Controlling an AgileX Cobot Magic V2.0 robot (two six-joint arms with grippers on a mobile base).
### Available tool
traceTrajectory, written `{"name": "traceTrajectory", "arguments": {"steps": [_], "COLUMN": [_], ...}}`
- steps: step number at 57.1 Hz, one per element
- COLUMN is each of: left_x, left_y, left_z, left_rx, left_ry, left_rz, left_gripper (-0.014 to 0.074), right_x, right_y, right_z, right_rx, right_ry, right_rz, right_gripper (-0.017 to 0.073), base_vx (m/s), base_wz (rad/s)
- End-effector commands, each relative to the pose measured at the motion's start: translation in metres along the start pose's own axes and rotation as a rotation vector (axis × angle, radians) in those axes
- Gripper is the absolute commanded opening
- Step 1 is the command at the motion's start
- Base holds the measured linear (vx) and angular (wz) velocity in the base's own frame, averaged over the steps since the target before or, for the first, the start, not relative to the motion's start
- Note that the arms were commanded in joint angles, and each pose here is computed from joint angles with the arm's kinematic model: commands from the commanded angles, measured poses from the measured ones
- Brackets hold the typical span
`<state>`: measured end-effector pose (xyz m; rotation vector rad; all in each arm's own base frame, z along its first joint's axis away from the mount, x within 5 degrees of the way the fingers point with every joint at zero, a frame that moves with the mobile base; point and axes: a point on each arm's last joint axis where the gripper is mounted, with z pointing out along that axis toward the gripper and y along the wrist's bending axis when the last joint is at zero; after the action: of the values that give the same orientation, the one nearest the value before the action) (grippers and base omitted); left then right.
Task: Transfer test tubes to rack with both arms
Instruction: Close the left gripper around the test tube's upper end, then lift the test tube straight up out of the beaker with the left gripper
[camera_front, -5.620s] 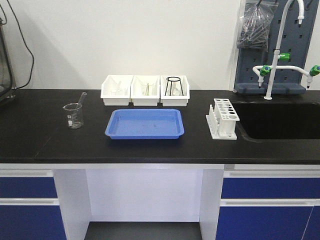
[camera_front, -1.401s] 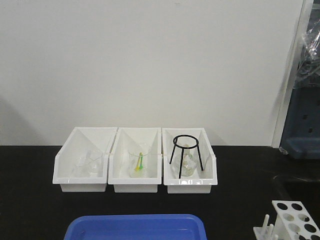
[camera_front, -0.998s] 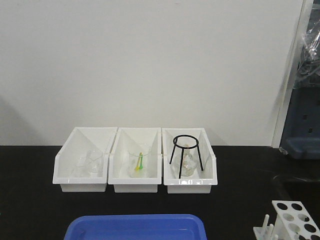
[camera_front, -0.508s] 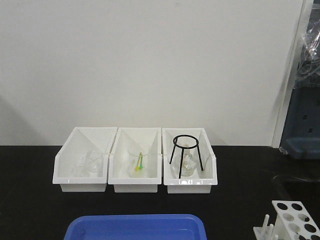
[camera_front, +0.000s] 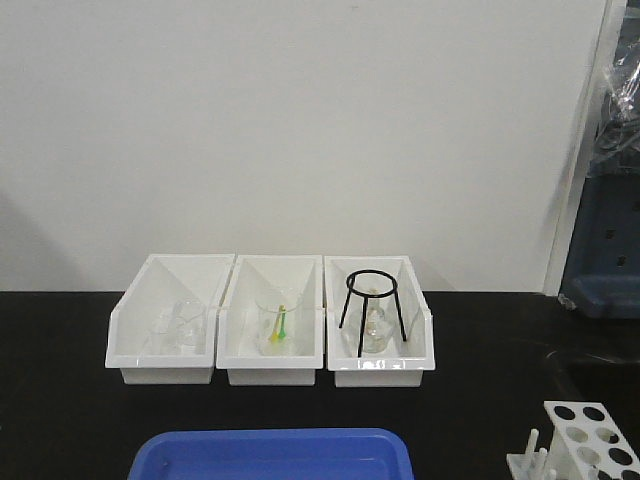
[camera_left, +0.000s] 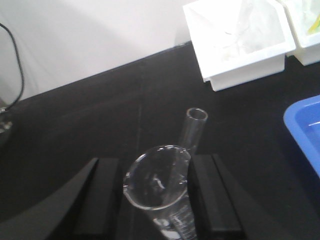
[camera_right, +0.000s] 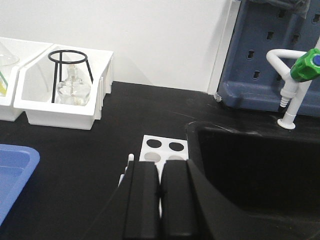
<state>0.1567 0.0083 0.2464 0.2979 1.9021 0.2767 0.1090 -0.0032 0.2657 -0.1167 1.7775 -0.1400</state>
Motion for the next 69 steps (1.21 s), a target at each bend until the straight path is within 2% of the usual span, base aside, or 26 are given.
{"name": "traceTrajectory", "arguments": {"steps": [1, 6, 14, 23, 29, 31, 38, 42, 69], "left_x": [-0.016, -0.013, -0.012, -0.011, -0.011, -0.010, -0.009, -0.008, 0.010], "left_y": [-0.002, -0.011, -0.014, -0.017, -0.018, -0.017, -0.010, -0.009, -0.017], "left_z": [0.011, 0.025, 0.041, 0.057, 0.065, 0.067, 0.073, 0.077, 0.103], "left_rx": [0.017, 0.067, 0.068, 0.055, 0.037, 0.023, -0.062, -0.088, -0.080], "left_ry": [-0.095, -0.074, -0.108, -0.170, -0.203, -0.211, -0.229, -0.235, -0.211], "left_rz": [0.003, 0.025, 0.037, 0.120, 0.158, 0.155, 0.095, 0.088, 0.091], "left_gripper": [0.0456, 0.0472, 0.0509, 0.0547, 0.0547, 0.0547, 0.0547, 0.0547, 0.0547], "right_x": [-0.019, -0.019, -0.019, -0.019, -0.019, -0.019, -0.019, -0.019, -0.019], "right_y": [-0.002, -0.002, -0.002, -0.002, -0.002, -0.002, -0.002, -0.002, -0.002], "right_z": [-0.001, -0.001, -0.001, -0.001, -0.001, -0.001, -0.001, -0.001, -0.001], "right_rx": [0.007, 0.007, 0.007, 0.007, 0.007, 0.007, 0.007, 0.007, 0.007], "right_ry": [-0.114, -0.114, -0.114, -0.114, -0.113, -0.113, -0.113, -0.113, -0.113], "right_rz": [-0.002, -0.002, -0.002, -0.002, -0.002, -0.002, -0.002, -0.002, -0.002], "right_gripper": [0.0162, 0.0175, 0.0181, 0.0185, 0.0188, 0.0188, 0.0191, 0.0191, 0.0195], "base_vx": [0.00, 0.00, 0.00, 0.00, 0.00, 0.00, 0.00, 0.00, 0.00], "base_wz": [0.00, 0.00, 0.00, 0.00, 0.00, 0.00, 0.00, 0.00, 0.00]}}
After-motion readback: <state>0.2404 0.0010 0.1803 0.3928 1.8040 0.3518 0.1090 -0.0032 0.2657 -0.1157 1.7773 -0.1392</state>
